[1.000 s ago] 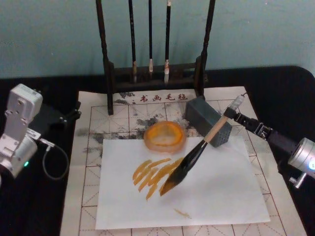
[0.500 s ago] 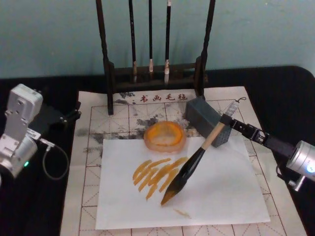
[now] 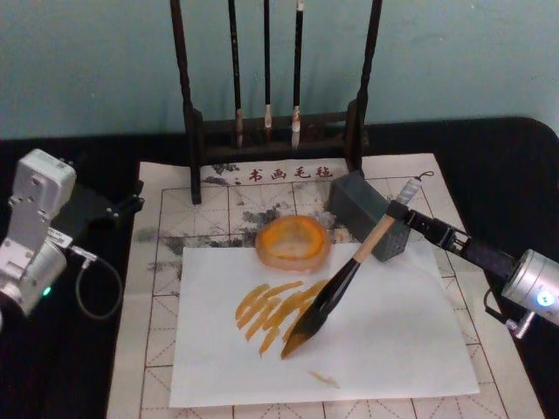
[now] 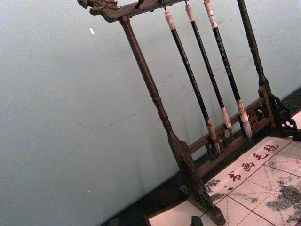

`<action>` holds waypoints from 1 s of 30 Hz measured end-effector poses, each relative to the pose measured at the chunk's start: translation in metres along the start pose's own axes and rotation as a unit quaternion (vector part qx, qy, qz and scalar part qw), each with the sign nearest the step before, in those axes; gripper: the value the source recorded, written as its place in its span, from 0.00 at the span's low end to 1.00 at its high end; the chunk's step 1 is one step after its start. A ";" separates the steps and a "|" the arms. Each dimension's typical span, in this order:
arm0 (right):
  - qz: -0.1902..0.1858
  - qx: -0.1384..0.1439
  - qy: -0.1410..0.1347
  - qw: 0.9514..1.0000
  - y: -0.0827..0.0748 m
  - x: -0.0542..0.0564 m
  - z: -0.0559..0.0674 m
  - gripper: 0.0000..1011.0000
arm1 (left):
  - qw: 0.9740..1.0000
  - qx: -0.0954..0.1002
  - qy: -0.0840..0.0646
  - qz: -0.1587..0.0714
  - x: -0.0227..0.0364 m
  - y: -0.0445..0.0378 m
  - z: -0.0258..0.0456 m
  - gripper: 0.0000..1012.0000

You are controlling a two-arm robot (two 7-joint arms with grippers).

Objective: Pick up the brush from the inkstone, write on the paper, then place the brush back to its original position.

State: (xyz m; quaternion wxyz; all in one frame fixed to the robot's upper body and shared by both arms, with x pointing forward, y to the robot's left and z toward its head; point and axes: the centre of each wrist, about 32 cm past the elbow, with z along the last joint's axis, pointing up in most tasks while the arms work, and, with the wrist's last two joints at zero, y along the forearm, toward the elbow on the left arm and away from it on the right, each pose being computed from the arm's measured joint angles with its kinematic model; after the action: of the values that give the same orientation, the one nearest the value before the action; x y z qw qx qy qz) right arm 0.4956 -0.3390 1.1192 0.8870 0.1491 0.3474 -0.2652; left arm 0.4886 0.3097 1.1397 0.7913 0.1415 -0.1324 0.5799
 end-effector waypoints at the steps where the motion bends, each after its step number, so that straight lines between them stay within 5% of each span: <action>1: 0.000 0.000 0.000 1.000 0.000 0.000 0.000 0.17 | 1.000 0.000 0.000 0.000 0.0000 0.0000 0.0000 0.99; 30: -0.007 -0.007 -0.010 1.000 0.002 0.002 -0.003 0.17 | 1.000 0.000 0.000 0.000 0.0000 0.0000 0.0000 0.99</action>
State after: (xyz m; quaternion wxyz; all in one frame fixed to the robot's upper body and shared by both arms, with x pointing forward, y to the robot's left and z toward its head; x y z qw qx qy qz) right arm 0.4965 -0.3370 1.1156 0.8897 0.1378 0.3414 -0.2700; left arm 0.4886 0.3097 1.1398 0.7913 0.1415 -0.1325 0.5799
